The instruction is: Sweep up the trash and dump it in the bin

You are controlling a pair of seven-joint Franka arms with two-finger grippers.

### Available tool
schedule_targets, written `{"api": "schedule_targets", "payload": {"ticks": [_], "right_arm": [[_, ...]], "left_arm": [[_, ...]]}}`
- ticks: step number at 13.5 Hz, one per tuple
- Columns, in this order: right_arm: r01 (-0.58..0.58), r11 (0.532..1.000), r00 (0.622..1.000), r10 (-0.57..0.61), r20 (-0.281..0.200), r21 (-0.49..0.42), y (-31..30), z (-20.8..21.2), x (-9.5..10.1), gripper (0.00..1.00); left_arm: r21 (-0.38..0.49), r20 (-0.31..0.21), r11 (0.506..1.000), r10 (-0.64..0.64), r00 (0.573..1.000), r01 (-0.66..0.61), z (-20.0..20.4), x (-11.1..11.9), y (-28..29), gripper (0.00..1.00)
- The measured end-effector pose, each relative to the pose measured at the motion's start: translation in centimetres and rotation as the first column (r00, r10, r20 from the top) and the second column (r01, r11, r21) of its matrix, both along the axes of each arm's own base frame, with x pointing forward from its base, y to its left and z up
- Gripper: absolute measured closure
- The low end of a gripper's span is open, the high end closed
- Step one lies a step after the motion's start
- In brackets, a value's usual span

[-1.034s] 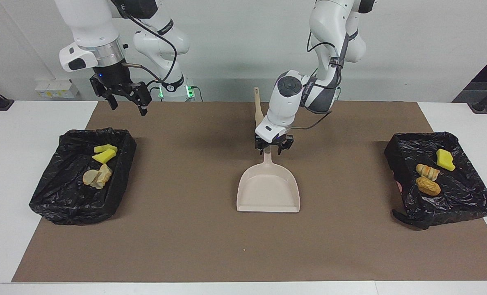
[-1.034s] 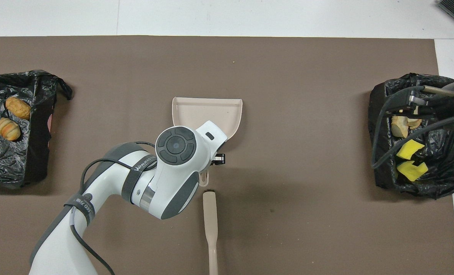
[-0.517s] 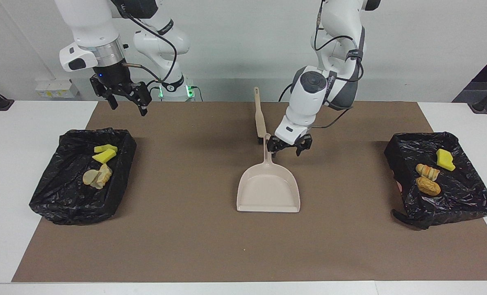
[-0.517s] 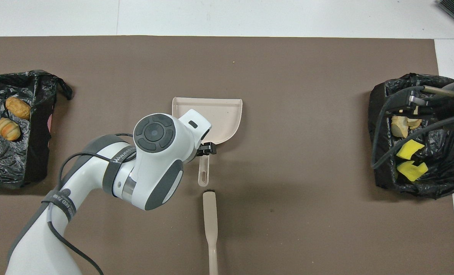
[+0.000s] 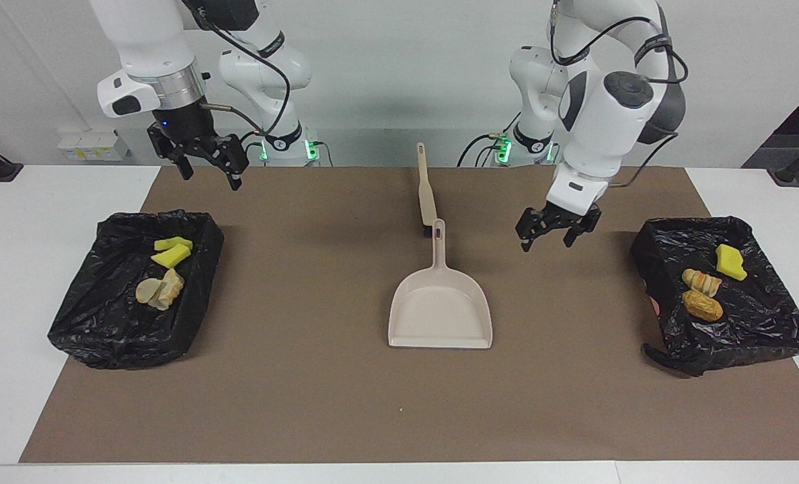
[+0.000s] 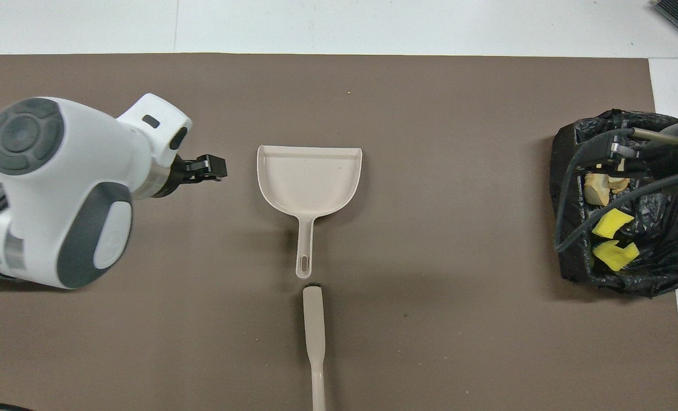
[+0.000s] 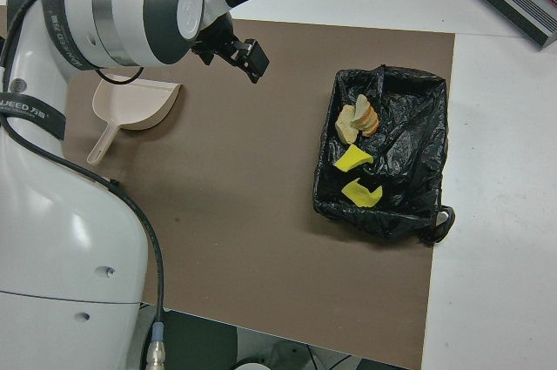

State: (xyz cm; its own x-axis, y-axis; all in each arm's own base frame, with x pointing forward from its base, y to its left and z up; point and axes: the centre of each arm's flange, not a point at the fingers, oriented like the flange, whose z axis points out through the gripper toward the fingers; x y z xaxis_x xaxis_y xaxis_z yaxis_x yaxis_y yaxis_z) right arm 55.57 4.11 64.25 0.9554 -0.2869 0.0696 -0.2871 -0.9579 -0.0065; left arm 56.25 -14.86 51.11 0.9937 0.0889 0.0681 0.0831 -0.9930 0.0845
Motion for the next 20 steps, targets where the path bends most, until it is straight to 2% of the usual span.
{"api": "schedule_targets", "payload": {"ticks": [3,8,11,14,16,18,20], "right_arm": [[0.000,1.000,1.000,0.000,0.000,0.000,0.0,0.0,0.0,0.00],[0.000,1.000,1.000,0.000,0.000,0.000,0.0,0.0,0.0,0.00],[0.000,1.000,1.000,0.000,0.000,0.000,0.0,0.0,0.0,0.00],[0.000,1.000,1.000,0.000,0.000,0.000,0.0,0.0,0.0,0.00],[0.000,1.000,1.000,0.000,0.000,0.000,0.0,0.0,0.0,0.00],[0.000,1.000,1.000,0.000,0.000,0.000,0.0,0.0,0.0,0.00],[0.000,1.000,1.000,0.000,0.000,0.000,0.0,0.0,0.0,0.00]], "left_arm": [[0.001,-0.016,0.999,-0.042,0.999,0.042,1.4,0.0,5.7,0.00],[0.010,0.010,0.995,-0.099,0.995,0.099,3.1,-0.2,13.0,0.00],[0.018,0.024,0.996,-0.089,0.996,0.089,3.7,-0.4,16.9,0.00],[0.038,0.035,0.998,-0.058,0.998,0.057,4.9,-0.4,19.4,0.00],[0.042,0.044,0.998,-0.046,0.998,0.044,7.5,-0.6,20.6,0.00],[0.048,0.044,0.997,-0.064,0.997,0.062,10.8,-1.1,19.7,0.00],[0.061,0.025,0.994,-0.098,0.995,0.096,12.4,-1.5,17.9,0.00]]}}
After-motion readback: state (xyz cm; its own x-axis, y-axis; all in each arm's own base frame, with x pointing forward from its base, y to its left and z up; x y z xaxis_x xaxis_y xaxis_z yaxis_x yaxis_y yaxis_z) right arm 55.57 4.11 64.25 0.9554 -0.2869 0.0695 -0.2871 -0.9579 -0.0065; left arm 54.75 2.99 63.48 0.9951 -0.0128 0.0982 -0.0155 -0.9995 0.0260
